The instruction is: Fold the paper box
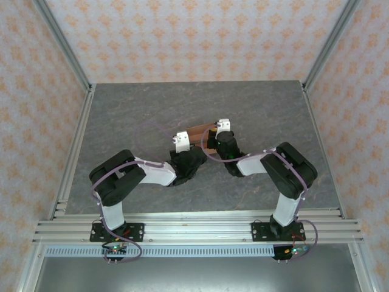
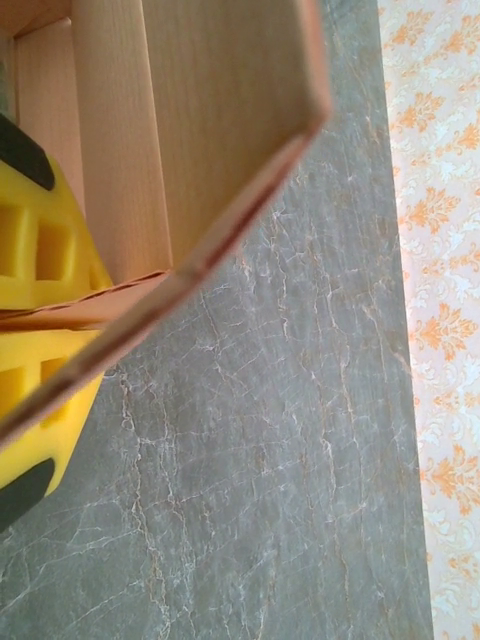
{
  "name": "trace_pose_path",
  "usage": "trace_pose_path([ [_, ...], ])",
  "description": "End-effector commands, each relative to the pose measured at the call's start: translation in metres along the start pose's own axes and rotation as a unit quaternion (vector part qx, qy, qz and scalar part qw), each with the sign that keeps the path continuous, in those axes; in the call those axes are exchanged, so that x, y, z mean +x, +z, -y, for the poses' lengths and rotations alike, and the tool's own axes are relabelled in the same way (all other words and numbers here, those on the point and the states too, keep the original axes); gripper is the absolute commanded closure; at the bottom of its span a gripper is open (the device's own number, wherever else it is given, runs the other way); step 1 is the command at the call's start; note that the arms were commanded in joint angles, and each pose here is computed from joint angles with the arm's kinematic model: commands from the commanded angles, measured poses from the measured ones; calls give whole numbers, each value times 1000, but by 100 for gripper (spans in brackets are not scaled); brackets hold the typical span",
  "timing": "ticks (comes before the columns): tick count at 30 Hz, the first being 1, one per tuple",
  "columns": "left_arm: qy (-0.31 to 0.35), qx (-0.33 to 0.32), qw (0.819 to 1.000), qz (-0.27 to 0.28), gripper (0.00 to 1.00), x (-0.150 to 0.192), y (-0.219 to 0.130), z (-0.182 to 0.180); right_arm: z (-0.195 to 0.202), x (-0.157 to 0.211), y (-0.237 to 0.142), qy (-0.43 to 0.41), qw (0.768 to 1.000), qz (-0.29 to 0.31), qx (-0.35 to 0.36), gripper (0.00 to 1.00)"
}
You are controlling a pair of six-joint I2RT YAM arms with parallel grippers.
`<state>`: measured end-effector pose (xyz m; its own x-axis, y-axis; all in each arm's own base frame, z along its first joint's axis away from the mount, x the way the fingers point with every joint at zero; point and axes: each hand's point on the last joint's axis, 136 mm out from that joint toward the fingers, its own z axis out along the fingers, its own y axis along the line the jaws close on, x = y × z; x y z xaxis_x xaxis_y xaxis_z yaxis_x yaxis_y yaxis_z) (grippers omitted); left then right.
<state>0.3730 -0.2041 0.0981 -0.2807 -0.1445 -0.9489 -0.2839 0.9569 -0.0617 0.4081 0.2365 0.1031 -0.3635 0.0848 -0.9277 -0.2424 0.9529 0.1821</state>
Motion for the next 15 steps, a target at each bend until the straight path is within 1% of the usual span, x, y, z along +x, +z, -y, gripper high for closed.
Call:
trace_pose_path([
  [1, 56, -57, 997, 5, 100, 15, 2, -29, 20, 20, -5, -3, 998, -45, 43, 89],
  [4, 64, -60, 996, 9, 100, 13, 1, -30, 23, 15, -8, -2, 997, -47, 55, 86],
  [6, 65, -63, 996, 12, 100, 12, 1, -31, 23, 11, -10, -1, 997, -46, 56, 82],
  [7, 80, -65, 995, 12, 100, 12, 0, -32, 23, 10, -12, -1, 997, -47, 56, 80],
  [13, 99, -73, 992, 20, 100, 8, -2, -33, 17, 2, -20, 4, 998, -53, 40, 64],
  [15, 103, -75, 992, 23, 100, 6, -3, -33, 12, 0, -23, 9, 998, -58, 26, 56],
])
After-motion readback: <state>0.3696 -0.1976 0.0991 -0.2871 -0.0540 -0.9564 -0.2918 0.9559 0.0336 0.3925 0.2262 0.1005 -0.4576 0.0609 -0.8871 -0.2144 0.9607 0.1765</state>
